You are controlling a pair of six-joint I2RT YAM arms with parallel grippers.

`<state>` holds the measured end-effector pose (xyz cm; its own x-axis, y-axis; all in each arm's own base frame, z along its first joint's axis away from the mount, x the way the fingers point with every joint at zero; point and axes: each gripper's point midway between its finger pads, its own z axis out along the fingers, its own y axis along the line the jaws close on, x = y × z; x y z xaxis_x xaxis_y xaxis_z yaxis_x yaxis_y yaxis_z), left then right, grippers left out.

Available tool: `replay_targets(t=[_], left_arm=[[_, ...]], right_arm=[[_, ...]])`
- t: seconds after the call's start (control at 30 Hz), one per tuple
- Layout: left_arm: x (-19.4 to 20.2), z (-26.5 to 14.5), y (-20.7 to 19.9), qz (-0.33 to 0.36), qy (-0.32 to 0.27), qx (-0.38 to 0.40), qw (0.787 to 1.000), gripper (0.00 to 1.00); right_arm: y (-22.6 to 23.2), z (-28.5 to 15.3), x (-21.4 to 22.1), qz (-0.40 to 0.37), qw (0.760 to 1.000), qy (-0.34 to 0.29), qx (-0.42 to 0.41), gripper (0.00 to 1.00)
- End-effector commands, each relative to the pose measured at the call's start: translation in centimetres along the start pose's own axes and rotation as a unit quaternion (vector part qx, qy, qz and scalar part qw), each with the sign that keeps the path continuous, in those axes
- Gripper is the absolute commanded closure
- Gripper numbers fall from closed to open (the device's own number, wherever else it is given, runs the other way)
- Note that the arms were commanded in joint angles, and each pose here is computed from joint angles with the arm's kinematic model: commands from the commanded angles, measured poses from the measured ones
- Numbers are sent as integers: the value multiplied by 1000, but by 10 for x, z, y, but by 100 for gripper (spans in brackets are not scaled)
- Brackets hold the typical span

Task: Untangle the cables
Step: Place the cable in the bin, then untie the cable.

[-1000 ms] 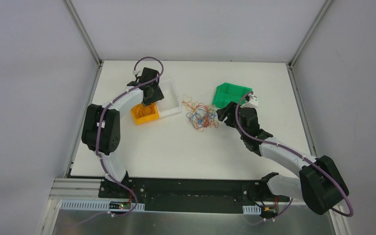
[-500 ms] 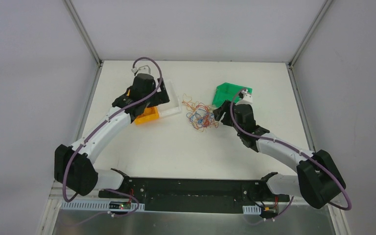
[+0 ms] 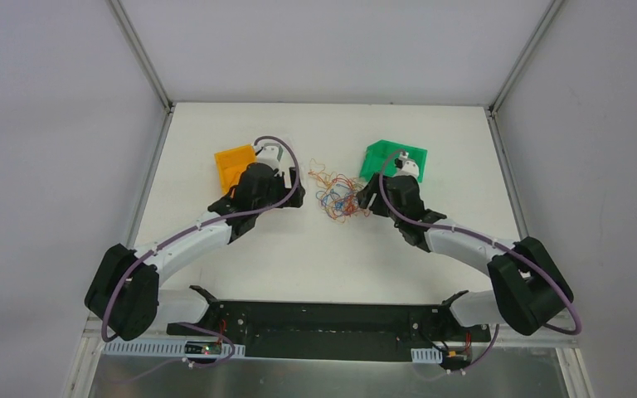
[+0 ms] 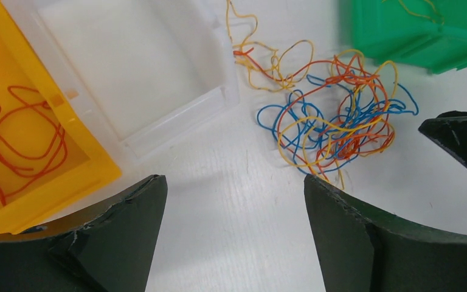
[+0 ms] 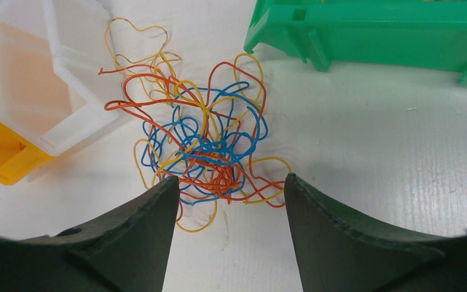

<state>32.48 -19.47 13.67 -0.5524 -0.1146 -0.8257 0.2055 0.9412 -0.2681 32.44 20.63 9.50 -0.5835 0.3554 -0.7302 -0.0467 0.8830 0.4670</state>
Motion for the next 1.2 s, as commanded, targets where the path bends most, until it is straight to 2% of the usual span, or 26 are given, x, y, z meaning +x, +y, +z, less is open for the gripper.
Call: replay_targets(t=[0.0, 0.13, 0.33, 0.5, 0.63, 0.77, 0.97, 1.17], left_arm=[[-14, 4, -12, 38, -71, 47, 996, 15], [-20, 2, -23, 52, -89, 80, 991, 14], [-6, 12, -47, 46, -63, 143, 987, 15], [-1, 31, -52, 20, -42, 142, 989, 16], [5, 39, -56, 25, -28, 149, 988, 18], [7, 39, -58, 44, -19, 157, 986, 19], [19, 28, -79, 87, 31, 226, 970, 18], [25, 27, -86, 94, 43, 250, 963, 19]], right_arm=[[12, 5, -7, 4, 1000, -2, -12, 33], [12, 14, 4, 2, 1000, 19, -10, 34], [24, 27, 21, 1, 997, 68, -22, 35], [30, 29, 25, -1, 997, 78, -29, 37], [29, 35, 27, -6, 996, 90, -10, 54], [36, 34, 32, -11, 994, 103, -20, 99], [68, 13, 33, -55, 991, 95, -83, 100], [83, -15, 12, -67, 986, 35, -145, 100]])
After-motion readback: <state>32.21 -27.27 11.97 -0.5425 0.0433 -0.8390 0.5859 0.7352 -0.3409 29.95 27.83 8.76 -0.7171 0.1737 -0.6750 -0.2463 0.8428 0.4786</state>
